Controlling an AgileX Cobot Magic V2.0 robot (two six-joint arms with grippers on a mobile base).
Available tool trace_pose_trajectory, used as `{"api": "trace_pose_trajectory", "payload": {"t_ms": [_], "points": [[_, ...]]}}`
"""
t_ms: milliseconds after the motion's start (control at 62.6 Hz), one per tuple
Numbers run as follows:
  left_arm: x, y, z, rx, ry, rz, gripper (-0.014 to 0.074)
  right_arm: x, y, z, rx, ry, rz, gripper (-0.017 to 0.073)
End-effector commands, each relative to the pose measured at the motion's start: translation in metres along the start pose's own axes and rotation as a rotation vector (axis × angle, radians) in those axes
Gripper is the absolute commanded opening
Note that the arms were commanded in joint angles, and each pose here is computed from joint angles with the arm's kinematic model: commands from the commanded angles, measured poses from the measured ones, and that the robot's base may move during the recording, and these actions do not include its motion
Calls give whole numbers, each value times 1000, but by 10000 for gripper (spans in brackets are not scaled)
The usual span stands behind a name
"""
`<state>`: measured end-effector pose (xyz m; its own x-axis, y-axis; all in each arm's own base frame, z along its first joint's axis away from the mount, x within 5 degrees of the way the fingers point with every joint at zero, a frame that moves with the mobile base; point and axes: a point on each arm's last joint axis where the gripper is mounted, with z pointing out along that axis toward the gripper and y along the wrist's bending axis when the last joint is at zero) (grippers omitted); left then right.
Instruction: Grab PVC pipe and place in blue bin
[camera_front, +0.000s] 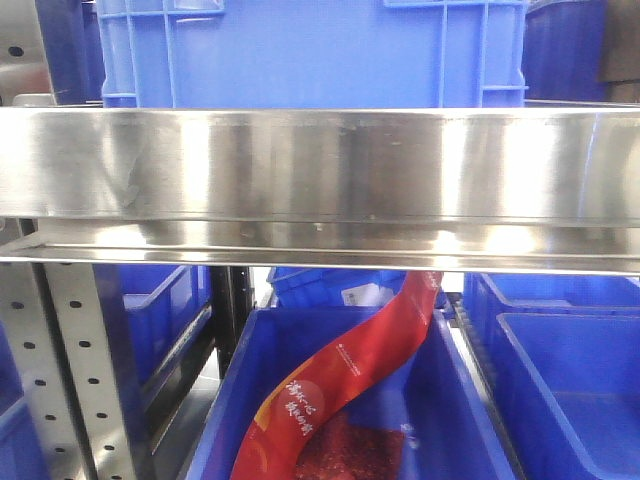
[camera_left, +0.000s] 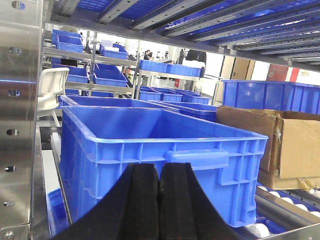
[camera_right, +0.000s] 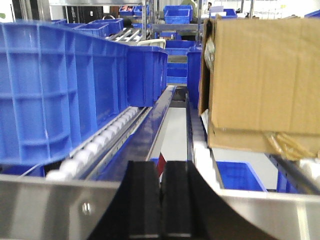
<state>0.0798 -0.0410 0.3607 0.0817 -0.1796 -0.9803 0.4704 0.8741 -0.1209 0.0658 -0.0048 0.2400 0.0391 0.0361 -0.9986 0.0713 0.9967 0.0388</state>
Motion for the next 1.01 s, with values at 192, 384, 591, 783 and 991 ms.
{"api": "trace_pose_trajectory", "payload": {"t_ms": [192,384,591,783,991], "points": [[-2,0,-1,5,-24,-8,-111,27,-1,-11,1,-44,-11,-169],[-2,0,-1,5,-22,-8,-111,26,-1,-11,1,-51,-31,-169],[-2,0,-1,5,-22,-8,-111,26,-1,-11,1,-51,-26,-169],[-2,0,-1,5,-22,-8,-111,26,-1,-11,1,-51,-26,-169],[-2,0,-1,5,-22,-8,-111,26,-1,-11,1,-51,-26,-169]]}}
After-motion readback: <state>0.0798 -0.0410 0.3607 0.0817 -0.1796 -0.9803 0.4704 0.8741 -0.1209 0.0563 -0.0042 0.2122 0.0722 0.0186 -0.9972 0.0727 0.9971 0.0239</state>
